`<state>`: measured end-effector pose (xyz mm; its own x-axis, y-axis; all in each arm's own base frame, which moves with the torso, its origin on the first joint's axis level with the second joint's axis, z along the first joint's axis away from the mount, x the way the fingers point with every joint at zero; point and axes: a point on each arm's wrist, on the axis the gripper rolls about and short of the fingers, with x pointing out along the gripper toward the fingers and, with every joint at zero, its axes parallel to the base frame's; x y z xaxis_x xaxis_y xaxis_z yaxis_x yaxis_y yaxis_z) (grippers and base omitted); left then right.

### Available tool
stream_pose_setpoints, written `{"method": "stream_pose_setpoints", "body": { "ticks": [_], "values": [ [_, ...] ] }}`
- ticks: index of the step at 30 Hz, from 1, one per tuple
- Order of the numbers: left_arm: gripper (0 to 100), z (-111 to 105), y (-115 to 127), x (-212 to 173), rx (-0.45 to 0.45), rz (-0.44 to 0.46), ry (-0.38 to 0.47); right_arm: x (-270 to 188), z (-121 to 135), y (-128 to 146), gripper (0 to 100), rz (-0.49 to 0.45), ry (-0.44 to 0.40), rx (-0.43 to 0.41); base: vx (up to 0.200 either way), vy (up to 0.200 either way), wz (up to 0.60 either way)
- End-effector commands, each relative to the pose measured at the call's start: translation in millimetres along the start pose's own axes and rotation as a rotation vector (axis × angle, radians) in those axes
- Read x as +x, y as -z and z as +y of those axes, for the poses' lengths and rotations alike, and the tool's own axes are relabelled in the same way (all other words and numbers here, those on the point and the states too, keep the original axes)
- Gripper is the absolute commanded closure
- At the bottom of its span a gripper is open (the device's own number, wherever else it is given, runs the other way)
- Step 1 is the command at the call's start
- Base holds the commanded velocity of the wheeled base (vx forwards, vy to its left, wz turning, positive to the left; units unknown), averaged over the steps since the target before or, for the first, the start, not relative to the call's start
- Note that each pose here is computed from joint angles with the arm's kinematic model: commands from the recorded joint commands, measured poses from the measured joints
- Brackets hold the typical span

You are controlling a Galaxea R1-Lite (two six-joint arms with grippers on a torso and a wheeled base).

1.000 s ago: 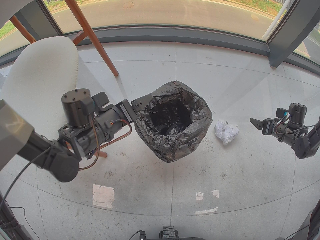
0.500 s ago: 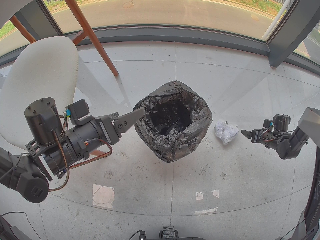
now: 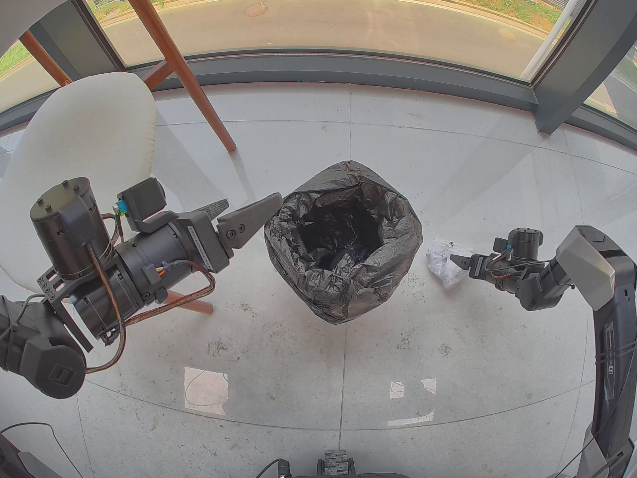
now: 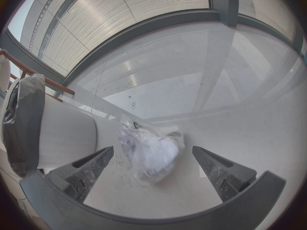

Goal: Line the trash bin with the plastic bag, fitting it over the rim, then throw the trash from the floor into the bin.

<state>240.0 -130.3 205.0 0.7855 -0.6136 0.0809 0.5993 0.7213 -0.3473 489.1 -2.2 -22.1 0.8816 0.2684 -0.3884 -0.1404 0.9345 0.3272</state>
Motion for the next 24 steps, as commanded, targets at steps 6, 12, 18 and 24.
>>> {"method": "stream_pose_setpoints", "body": {
  "ticks": [6, 12, 18, 24],
  "values": [
    [0, -2, -7, -7, 0.006, -0.034, -0.015, 65, -4, 40, 0, 0.070, 0.034, 0.031, 0.000, 0.000, 0.00],
    [0, 1, -8, -9, 0.007, -0.037, -0.025, 74, -5, 25, 100, -0.002, 0.054, 0.017, 0.000, 0.000, 0.00],
    [0, -2, -14, -14, 0.018, -0.061, -0.019, 19, 10, -40, 100, -0.057, 0.058, 0.030, 0.000, 0.000, 0.00],
    [0, 2, -14, -21, 0.044, -0.059, -0.042, -126, 68, -125, 100, -0.135, -0.074, 0.098, 0.000, 0.000, 0.00]
  ]
}}
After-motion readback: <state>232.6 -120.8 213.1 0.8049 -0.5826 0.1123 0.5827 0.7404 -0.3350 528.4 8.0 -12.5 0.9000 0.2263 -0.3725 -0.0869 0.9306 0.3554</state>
